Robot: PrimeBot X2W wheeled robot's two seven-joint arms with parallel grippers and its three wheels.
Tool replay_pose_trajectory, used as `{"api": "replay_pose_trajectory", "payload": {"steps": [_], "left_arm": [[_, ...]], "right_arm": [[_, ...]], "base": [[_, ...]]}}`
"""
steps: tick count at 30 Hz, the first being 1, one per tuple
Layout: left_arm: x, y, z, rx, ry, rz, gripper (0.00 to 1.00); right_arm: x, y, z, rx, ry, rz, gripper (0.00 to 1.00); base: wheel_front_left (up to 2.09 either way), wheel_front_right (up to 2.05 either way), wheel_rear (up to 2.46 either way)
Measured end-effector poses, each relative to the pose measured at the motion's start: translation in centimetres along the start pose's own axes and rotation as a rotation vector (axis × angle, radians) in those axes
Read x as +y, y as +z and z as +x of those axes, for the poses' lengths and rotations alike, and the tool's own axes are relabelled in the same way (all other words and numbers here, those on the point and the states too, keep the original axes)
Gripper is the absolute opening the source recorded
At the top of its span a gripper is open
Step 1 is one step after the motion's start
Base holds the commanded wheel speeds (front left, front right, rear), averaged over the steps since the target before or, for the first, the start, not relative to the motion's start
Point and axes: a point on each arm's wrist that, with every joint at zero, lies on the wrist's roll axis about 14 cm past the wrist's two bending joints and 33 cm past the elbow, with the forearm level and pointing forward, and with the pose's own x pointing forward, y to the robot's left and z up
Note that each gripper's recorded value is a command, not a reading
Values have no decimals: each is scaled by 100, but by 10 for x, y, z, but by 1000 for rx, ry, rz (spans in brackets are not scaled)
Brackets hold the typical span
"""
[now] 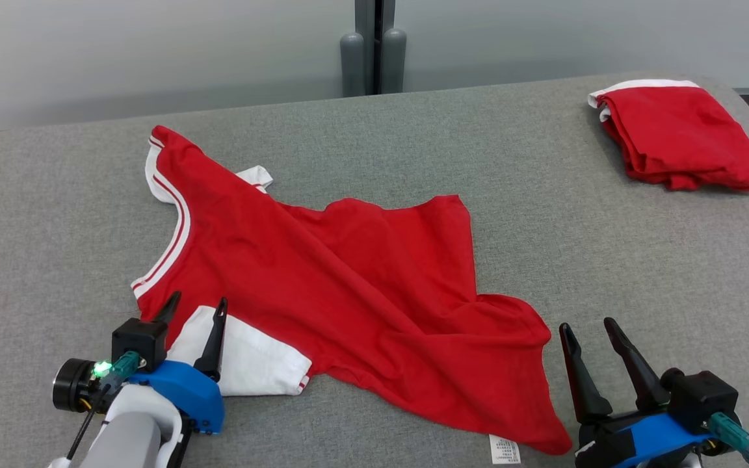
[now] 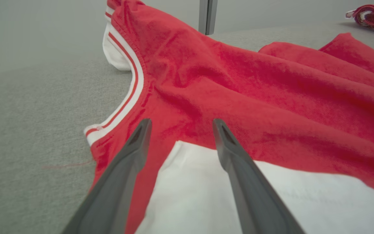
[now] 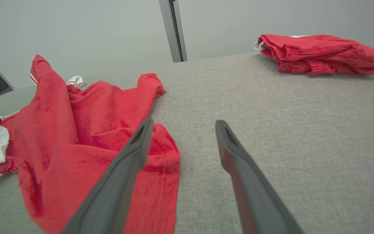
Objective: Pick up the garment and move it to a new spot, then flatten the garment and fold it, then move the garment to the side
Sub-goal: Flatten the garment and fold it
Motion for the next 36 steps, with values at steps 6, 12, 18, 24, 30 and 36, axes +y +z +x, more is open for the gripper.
{"api": "replay_pose_trajectory", "payload": {"steps": [6,12,18,24,30,36], "left_arm": [[4,-15,10,67,-8,4,100],[0,-24,14,106,-25,0,65],[-3,-28,14,121,-37,-4,0],[-2,-20,10,94,-34,-6,0],[0,12,1,-22,-23,-24,0],[-10,15,-27,-82,-23,-41,0]], "right_arm": [[-4,-2,5,7,-7,-5,100],[-4,-1,10,6,-5,-7,100],[-4,-1,12,4,-4,-12,100],[-2,3,13,-7,3,-12,100],[5,7,13,-21,21,-9,100],[16,8,11,-25,46,2,100]], "base": [[0,0,0],[0,0,0],[0,0,0],[0,0,0],[0,0,0],[0,0,0]]}}
